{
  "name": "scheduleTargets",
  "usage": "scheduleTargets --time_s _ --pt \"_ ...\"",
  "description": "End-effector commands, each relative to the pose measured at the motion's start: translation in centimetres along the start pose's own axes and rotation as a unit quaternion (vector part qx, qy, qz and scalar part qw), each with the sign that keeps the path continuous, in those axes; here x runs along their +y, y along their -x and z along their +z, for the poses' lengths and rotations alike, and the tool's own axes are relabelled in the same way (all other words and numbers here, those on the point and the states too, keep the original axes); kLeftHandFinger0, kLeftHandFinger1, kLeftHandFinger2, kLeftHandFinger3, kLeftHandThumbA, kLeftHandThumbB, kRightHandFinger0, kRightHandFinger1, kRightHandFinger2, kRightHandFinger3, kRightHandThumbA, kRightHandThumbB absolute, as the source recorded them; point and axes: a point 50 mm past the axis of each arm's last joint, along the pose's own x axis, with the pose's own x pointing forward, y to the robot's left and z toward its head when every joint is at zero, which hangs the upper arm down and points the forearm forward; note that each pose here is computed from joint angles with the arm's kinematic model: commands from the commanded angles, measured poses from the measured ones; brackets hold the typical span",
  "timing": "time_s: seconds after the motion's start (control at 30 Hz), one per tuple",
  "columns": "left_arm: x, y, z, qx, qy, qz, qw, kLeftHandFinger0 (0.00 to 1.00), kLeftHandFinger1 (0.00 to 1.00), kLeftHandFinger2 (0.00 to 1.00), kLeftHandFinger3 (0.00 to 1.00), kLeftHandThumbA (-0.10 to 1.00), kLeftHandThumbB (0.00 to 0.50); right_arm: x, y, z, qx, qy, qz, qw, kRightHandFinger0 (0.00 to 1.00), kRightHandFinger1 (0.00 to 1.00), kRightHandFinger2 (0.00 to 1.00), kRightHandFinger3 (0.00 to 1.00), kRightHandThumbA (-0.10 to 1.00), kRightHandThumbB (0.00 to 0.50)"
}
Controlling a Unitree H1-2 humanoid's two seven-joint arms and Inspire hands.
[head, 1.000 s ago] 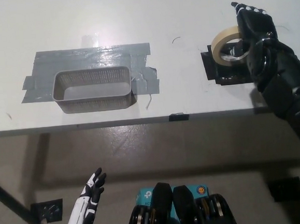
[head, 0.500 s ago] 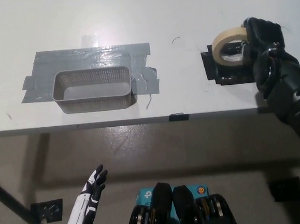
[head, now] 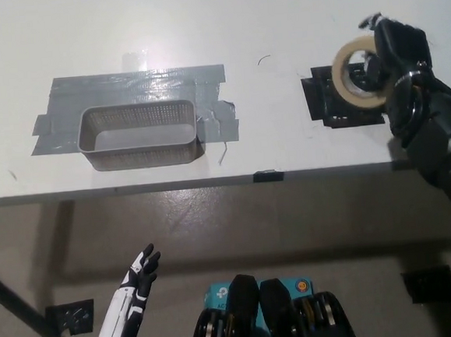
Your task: The robot picks the tape placed on the black area with right hand and places it in the small grey container.
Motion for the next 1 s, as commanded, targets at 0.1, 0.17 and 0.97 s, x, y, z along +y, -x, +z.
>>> scheduleTargets --time_s 0.1,0.17,0.97 --pt "0.7 -0.4 0.9 -0.018 -0.006 -0.001 1.0 1.0 1.0 1.0 1.0 1.0 0.177 -8.7 -2.1 8.9 -0.138 -0.068 -0.145 0.977 0.0 0.35 0.88 0.85 -0.1 0.166" --pt "0.7 -0.4 0.9 -0.018 -0.005 -0.001 1.0 1.0 1.0 1.0 1.0 1.0 0.176 -8.9 -2.0 9.2 -0.145 -0.072 -0.148 0.976 0.0 0.41 0.88 0.93 -0.1 0.171" --pt "-1.2 -1.9 2.1 -0.041 0.013 -0.025 0.999 1.0 1.0 1.0 1.0 0.97 0.151 -1.8 2.3 27.5 -0.23 -0.068 -0.035 0.97 0.0 0.4 0.81 0.76 -0.1 0.248"
